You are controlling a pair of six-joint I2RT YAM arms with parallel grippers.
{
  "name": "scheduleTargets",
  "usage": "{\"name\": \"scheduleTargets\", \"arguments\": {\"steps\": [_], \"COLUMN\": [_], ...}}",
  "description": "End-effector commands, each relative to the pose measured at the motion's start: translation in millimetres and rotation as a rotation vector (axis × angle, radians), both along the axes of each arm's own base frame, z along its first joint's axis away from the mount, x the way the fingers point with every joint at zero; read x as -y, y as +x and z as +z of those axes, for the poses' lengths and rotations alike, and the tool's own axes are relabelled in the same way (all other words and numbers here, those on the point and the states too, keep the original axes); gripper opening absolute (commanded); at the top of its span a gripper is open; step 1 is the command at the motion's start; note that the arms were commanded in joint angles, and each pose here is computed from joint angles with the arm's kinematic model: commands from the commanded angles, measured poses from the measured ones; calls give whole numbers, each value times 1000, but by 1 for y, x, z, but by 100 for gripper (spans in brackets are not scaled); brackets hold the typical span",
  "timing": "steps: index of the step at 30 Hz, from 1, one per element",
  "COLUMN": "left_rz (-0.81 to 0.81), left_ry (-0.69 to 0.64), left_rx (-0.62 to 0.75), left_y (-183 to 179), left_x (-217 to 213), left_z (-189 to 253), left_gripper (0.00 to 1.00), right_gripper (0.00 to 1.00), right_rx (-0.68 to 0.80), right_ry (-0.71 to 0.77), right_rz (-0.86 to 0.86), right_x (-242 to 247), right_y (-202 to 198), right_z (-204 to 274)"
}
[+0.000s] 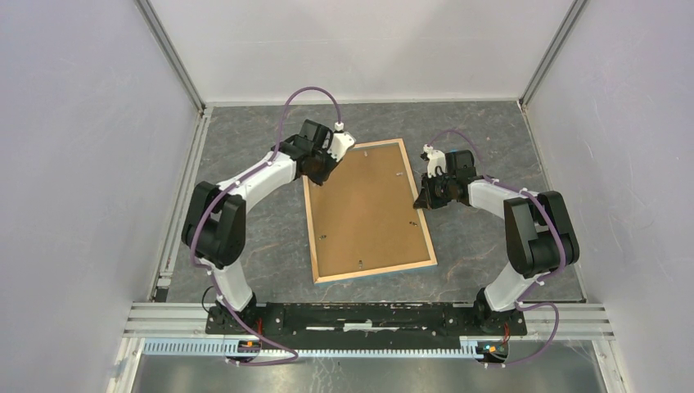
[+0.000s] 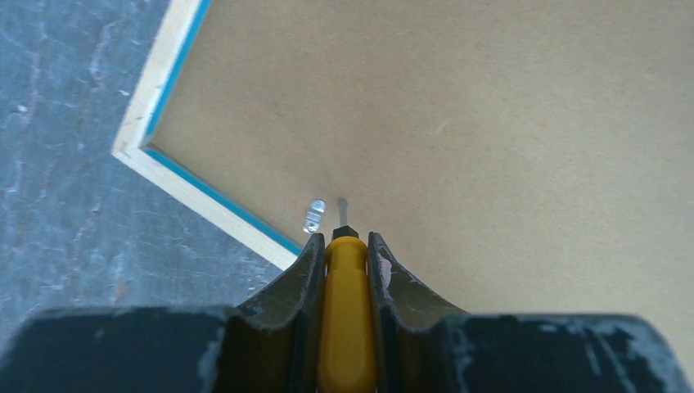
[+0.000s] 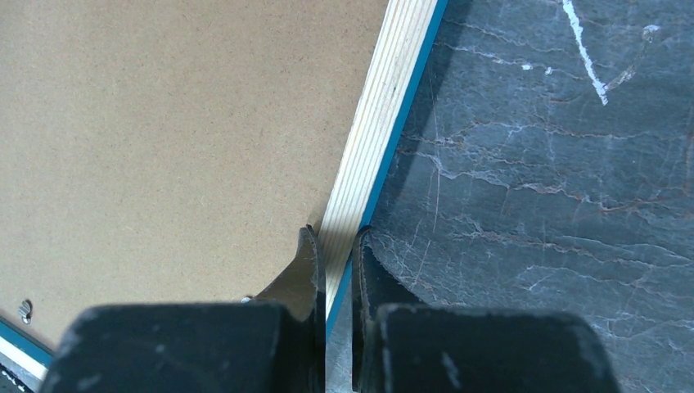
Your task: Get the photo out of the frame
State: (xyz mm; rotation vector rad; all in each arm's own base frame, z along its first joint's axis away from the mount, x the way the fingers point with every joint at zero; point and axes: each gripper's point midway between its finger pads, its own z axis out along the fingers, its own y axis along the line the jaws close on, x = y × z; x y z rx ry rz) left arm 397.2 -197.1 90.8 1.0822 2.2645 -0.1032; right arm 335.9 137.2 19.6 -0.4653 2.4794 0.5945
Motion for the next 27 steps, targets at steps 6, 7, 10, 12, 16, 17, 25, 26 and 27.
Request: {"name": "scheduleTargets", "arguments": {"steps": [6,7,10,12,16,17,25,26,27], "left_rz": [-12,-17,-35,-52,-77,-91,-244,-259,-267], "left_ry": [-222,-232,-286,-341,-475,-498,-676,-690,-696], "left_rx": [4,3,-14,-44,-118,-141,-377,-386,-389], "left_y": [-29,-32,-46,-59,-92,-101,-173,-178,-181], "left_x": [19,20,21,21,18,19,35,36,36], "left_z": [65,70,89,101,128,132,152,153,154], "left_gripper": [2,2,2,2,2,2,2,2,2], "right_gripper": [11,17,35,44,63,68,72,72,72], "right_rx": [-46,-33,22,83,241,266,330,341,345], "right_ry": [-23,-15,34,68,179,221,387,400,409], "right_rz": [108,111,145,181,320,373,788,814,830], "right_x": [0,-1,-7,-13,-33,-40,-118,-127,-134], "right_y": [-23,-21,-18,-17,-23,-29,-95,-101,-106], "right_z": [-24,-20,-1,17,67,78,146,151,155]}}
